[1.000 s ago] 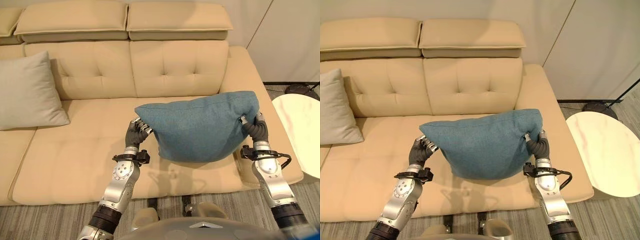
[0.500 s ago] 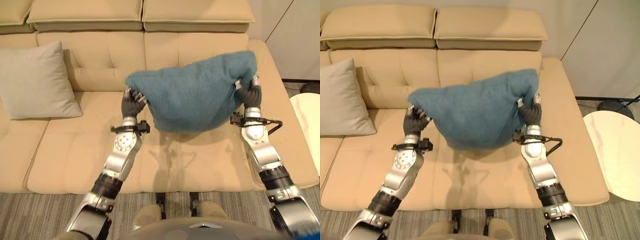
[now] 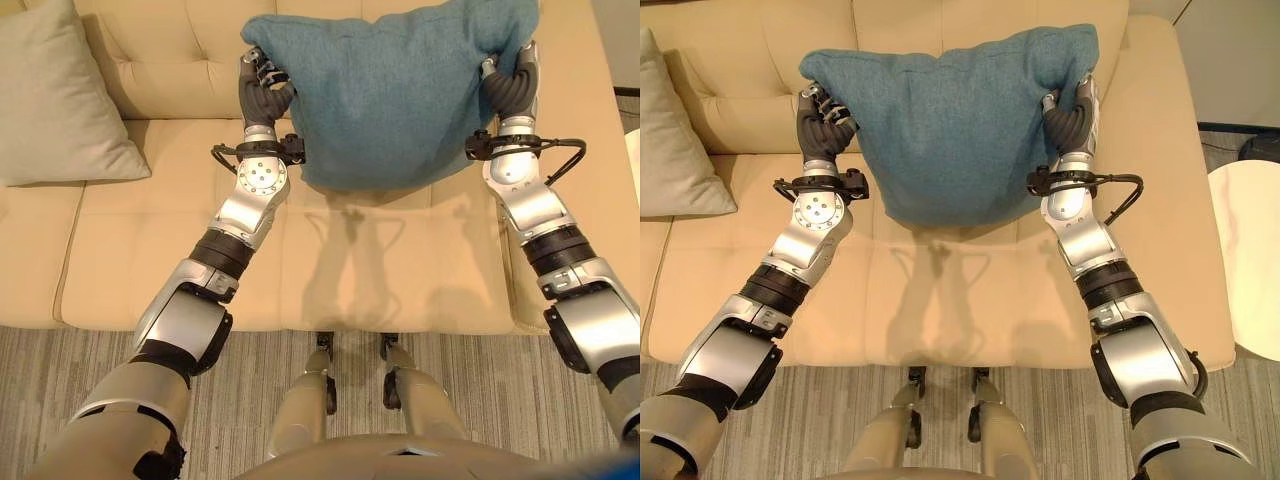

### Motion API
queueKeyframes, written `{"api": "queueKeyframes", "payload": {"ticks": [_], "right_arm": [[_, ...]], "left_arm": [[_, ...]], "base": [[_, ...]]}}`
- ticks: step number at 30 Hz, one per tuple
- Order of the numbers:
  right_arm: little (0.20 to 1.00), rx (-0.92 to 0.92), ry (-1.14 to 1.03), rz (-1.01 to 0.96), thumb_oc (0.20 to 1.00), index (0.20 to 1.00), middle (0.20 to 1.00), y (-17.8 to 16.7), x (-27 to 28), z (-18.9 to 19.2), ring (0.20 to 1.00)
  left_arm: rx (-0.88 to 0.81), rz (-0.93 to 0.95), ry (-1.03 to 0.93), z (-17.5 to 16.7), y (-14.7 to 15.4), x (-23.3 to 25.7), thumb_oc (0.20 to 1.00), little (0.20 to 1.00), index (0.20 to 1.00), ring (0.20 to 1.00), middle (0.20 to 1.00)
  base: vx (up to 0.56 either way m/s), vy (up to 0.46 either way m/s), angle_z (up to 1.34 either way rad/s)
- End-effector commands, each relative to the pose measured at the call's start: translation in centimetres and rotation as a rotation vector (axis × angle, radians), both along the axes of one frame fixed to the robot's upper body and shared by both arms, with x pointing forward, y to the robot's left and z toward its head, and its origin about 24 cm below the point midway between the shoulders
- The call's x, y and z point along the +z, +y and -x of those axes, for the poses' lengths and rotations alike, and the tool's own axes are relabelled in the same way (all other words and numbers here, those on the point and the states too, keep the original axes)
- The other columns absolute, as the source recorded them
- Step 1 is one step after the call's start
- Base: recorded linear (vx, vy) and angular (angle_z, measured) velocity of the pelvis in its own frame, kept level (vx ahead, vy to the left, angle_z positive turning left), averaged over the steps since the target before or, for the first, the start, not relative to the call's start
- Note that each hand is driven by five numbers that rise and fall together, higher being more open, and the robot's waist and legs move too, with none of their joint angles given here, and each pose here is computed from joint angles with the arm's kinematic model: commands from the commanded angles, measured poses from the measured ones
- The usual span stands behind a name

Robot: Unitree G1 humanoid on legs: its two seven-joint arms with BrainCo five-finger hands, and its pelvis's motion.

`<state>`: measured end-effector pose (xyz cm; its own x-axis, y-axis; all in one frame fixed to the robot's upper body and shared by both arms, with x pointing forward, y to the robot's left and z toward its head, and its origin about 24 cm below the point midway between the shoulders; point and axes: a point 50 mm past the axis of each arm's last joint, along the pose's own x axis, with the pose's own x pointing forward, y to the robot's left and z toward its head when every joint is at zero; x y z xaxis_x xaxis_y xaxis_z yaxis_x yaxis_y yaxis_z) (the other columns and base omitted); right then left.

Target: Pick up all the scattered cushions and arrange them neatly on the sofa.

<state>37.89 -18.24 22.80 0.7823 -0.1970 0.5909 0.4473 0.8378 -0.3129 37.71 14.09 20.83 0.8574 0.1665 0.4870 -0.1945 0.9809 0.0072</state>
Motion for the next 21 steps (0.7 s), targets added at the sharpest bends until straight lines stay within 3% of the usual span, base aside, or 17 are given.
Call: {"api": "queueKeyframes", "payload": {"ticks": [1, 14, 15, 16, 17, 18, 21], "right_arm": [[0.2, 0.161, -0.253, 0.008, 0.2, 0.2, 0.2, 3.7, 6.0, 1.2, 0.2], [0.2, 0.138, -0.198, 0.074, 0.2, 0.2, 0.2, 3.0, 6.5, -0.1, 0.2], [0.2, 0.13, -0.192, 0.077, 0.2, 0.2, 0.2, 2.9, 6.6, -0.2, 0.2], [0.2, 0.121, -0.183, 0.086, 0.2, 0.2, 0.2, 2.8, 6.5, -0.3, 0.2], [0.542, 0.105, -0.175, 0.103, 0.542, 0.542, 0.542, 2.6, 6.6, -0.5, 0.542], [1.0, 0.061, -0.165, 0.15, 1.0, 1.0, 1.0, 2.0, 7.1, -0.8, 1.0], [1.0, -0.003, -0.152, 0.207, 1.0, 1.0, 1.0, 1.1, 7.7, -1.1, 1.0]], "left_arm": [[-0.116, -0.074, -0.307, 1.3, -3.0, 6.5, 0.2, 0.2, 0.2, 0.2, 0.2], [-0.091, -0.187, -0.371, 0.9, -2.8, 9.7, 0.2, 0.2, 0.2, 0.2, 0.2], [-0.083, -0.203, -0.369, 0.7, -2.7, 9.9, 0.479, 0.479, 0.479, 0.479, 0.479], [-0.07, -0.223, -0.36, 0.5, -2.7, 10.1, 0.925, 0.925, 0.925, 0.925, 0.925], [-0.048, -0.244, -0.342, 0.1, -2.4, 10.1, 1.0, 1.0, 1.0, 1.0, 1.0], [-0.007, -0.281, -0.329, -0.4, -1.9, 10.7, 1.0, 1.0, 1.0, 1.0, 1.0], [0.049, -0.325, -0.3, -1.0, -0.9, 11.2, 1.0, 1.0, 1.0, 1.0, 1.0]], "base": [[-0.02, -0.035, 0.0], [0.0, -0.019, 0.02], [0.0, -0.008, 0.07], [0.01, -0.009, 0.04], [0.02, -0.016, 0.04], [0.02, -0.014, 0.03], [0.0, 0.0, 0.0]]}}
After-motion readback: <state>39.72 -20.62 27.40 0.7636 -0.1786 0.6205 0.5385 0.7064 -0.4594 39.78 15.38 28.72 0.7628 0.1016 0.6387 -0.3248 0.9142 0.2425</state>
